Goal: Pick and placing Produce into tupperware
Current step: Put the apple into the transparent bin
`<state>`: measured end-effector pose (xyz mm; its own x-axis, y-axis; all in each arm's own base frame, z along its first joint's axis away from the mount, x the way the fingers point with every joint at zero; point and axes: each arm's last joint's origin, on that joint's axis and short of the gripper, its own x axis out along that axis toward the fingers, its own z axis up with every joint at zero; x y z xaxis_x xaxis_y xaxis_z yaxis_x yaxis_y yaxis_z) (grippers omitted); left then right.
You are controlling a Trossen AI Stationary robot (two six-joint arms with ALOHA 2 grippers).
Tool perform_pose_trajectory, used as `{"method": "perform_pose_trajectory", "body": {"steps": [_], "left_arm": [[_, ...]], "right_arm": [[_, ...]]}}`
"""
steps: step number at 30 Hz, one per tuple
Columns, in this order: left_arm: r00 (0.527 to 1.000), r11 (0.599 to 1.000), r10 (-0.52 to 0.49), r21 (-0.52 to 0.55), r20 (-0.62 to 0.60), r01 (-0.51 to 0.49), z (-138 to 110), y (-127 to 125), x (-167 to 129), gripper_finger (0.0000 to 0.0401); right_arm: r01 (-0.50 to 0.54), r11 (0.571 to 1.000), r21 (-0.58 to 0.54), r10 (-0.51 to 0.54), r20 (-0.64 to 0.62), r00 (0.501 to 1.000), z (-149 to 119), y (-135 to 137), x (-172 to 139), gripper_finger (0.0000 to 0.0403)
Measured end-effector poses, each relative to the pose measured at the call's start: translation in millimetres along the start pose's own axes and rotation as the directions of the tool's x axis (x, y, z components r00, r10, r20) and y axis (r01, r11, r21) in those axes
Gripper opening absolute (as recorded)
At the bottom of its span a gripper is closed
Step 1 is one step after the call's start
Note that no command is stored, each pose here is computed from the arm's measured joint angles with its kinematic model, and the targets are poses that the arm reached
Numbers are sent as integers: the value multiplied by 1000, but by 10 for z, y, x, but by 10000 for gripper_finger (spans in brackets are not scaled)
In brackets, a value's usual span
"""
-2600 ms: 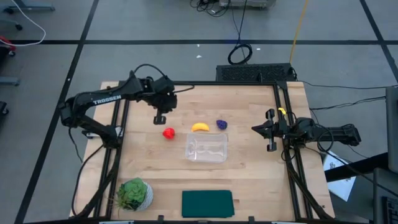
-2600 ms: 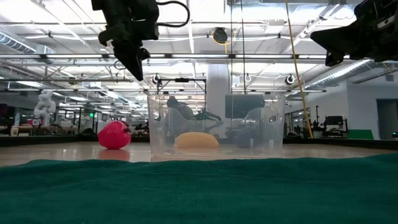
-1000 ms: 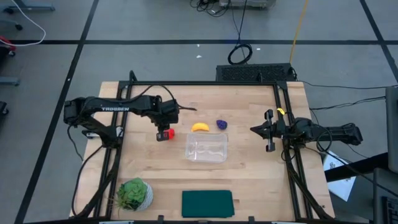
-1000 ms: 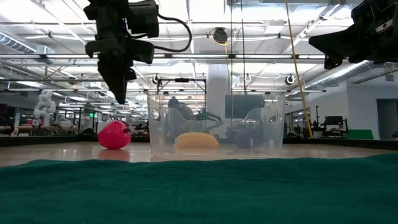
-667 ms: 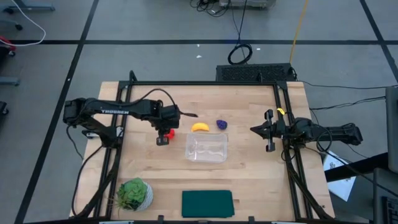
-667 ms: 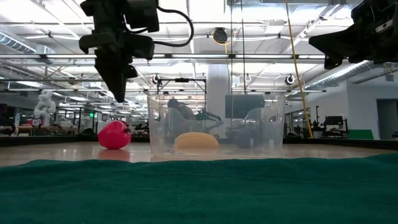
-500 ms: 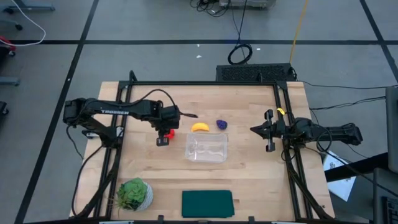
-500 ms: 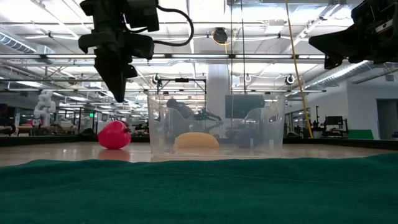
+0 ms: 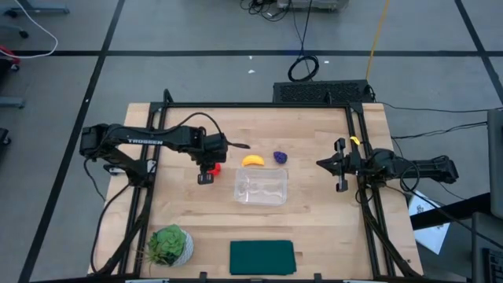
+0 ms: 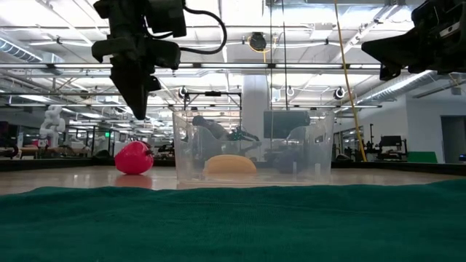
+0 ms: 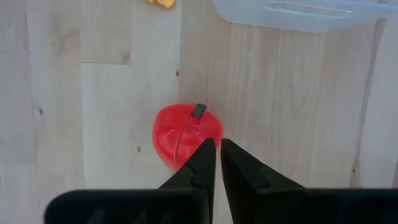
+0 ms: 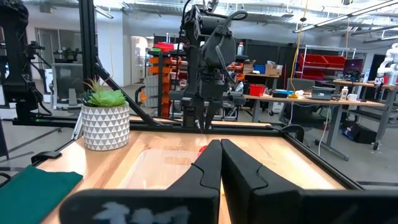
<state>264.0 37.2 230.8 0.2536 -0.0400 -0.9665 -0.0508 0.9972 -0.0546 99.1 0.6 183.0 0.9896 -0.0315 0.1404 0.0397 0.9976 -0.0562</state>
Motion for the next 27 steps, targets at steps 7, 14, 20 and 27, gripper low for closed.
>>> {"method": "perform_pose_trajectory", "body": {"steps": [7,14,20,27], "left_arm": [[999,1000,30,-6,-12,-30,-10,10,0,75],[999,1000,29,-9,-22,-29,-20,9,0,144],[999,1000,30,-7,-22,-30,-20,9,0,221],[998,999,49,-18,-32,-50,-28,15,-1,302]], "right_arm": [[0,1000,0,0,0,1000,0,0,0,0],[0,1000,0,0,0,1000,0,0,0,0],[0,1000,0,0,0,1000,0,0,0,0],[0,1000,0,0,0,1000,0,0,0,0]]}}
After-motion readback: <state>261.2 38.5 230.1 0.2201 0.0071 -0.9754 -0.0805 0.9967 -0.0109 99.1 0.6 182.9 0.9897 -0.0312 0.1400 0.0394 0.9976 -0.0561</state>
